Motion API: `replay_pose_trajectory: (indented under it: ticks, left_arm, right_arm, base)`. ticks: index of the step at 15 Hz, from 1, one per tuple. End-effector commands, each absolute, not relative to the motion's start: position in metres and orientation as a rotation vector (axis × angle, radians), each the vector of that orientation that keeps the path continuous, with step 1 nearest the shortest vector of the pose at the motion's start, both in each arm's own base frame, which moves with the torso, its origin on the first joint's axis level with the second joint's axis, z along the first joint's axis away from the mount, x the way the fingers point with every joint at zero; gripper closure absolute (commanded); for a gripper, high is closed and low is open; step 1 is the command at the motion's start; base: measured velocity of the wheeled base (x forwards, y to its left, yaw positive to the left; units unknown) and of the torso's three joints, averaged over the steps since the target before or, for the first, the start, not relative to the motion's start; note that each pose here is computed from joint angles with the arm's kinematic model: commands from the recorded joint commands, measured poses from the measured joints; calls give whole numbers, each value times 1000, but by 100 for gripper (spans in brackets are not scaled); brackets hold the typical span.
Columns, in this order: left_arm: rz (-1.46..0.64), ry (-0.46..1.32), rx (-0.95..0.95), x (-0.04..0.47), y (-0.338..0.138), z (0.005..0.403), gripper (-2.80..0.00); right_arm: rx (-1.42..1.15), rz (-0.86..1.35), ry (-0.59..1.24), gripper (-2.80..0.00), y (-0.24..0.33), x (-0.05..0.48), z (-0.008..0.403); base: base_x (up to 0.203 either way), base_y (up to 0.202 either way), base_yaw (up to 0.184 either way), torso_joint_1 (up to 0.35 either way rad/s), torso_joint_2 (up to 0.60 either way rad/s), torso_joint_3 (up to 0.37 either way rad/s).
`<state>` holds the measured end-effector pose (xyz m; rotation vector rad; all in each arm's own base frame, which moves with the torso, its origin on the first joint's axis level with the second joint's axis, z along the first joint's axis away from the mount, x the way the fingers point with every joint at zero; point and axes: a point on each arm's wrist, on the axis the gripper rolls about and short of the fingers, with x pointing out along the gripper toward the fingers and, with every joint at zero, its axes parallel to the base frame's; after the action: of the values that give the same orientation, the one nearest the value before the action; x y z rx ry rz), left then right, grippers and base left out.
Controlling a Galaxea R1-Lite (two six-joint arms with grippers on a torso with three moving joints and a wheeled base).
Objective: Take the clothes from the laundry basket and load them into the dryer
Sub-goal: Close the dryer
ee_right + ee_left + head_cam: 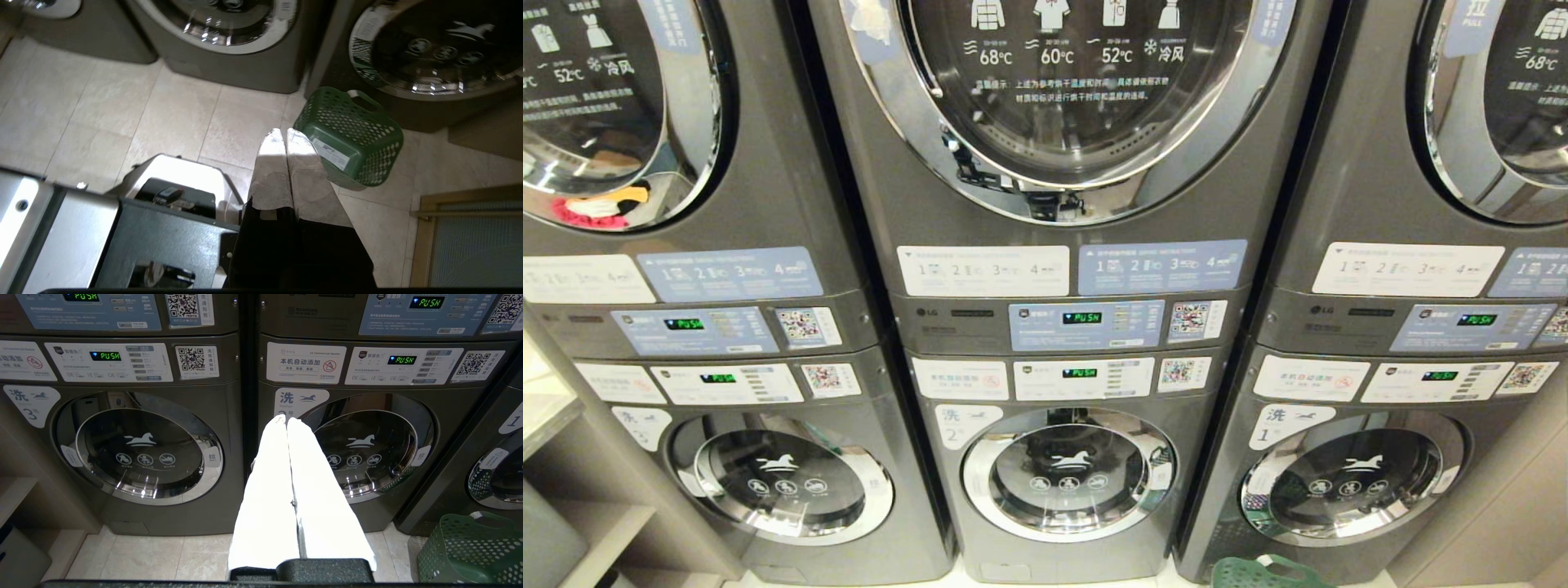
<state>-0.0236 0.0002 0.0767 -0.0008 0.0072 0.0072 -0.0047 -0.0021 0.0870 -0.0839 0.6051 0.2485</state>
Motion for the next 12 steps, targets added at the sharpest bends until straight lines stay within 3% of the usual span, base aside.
replay_pose_trajectory:
  ticks: [1,4,7,12]
  left_arm:
    - [8,8,-2,-24,0,77,0]
    - [8,8,-1,-24,0,77,0]
    - [8,8,0,-24,0,77,0]
    - [8,9,1,-24,0,76,0]
  right_arm:
    - [-32,98,563,0,-2,-9,86]
    - [27,-96,465,0,1,-18,85]
    - [-71,26,247,0,2,-36,78]
    - [-186,80,106,0,2,-30,77]
  base:
    - [0,0,0,0,0,0]
    - [0,0,0,0,0,0]
    - [0,0,0,0,0,0]
    - [0,0,0,0,0,0]
